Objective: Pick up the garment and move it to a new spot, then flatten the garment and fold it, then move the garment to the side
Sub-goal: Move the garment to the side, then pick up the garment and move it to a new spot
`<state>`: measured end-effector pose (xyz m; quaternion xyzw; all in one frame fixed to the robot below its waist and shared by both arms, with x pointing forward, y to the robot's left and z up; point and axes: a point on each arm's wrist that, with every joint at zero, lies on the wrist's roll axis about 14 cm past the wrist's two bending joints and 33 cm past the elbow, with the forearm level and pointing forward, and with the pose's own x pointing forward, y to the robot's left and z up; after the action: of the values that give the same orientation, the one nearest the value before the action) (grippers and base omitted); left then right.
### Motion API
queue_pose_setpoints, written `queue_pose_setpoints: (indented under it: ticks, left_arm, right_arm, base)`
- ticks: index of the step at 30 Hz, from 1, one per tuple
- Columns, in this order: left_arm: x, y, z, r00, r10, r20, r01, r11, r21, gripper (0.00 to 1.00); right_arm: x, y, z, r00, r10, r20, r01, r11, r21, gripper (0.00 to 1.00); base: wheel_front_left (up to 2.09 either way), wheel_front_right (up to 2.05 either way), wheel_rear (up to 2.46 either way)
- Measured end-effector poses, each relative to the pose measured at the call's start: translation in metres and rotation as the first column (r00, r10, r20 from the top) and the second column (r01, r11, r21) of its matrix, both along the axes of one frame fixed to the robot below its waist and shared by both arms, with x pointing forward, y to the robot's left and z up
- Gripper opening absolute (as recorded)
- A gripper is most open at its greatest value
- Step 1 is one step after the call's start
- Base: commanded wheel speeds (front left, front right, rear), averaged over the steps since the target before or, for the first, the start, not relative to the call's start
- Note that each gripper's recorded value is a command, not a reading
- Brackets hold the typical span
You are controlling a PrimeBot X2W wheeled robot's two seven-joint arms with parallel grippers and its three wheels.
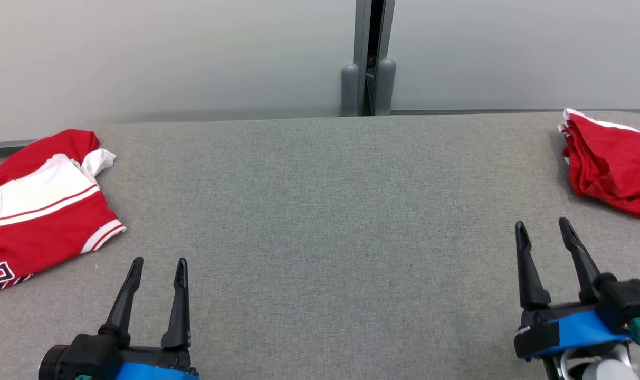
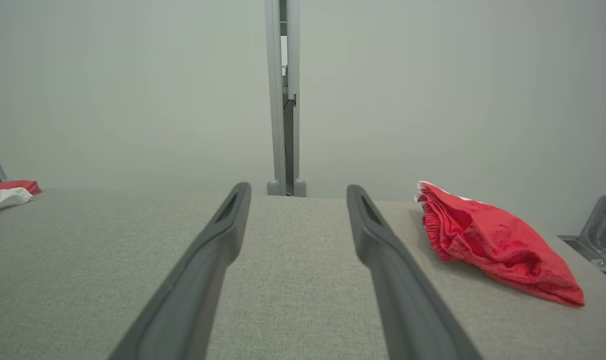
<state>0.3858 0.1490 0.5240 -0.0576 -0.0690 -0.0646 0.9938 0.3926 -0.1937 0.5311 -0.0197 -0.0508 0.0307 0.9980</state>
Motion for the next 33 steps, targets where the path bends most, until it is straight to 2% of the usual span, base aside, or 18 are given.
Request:
queue_pose_setpoints:
  ticks: [7, 16, 26, 33]
  left_arm:
    - [-0.006, 0.002, -0.001, 1.0, 0.01, -0.003, -0.01, 1.0, -0.001, 1.0]
    - [-0.009, 0.007, -0.002, 1.0, 0.025, -0.007, -0.025, 1.0, 0.001, 1.0]
    - [-0.022, 0.043, 0.0, 0.991, 0.136, -0.004, -0.136, 0.991, 0.013, 1.0]
    - [-0.047, 0.086, 0.0, 0.961, 0.275, -0.006, -0.275, 0.961, 0.025, 1.0]
  right_arm:
    - [-0.021, -0.005, -0.012, 0.999, -0.032, -0.04, 0.033, 0.999, 0.019, 1.0]
    - [-0.023, 0.001, -0.012, 0.998, -0.019, -0.051, 0.02, 1.0, 0.016, 1.0]
    - [-0.009, 0.041, -0.018, 0.993, 0.095, -0.068, -0.093, 0.995, 0.033, 1.0]
    - [0.006, 0.087, -0.025, 0.97, 0.226, -0.084, -0.223, 0.974, 0.045, 1.0]
  base:
    - [0.0, 0.0, 0.0]
    - [0.0, 0.0, 0.0]
    - [0.0, 0.0, 0.0]
    - [0.0, 0.0, 0.0]
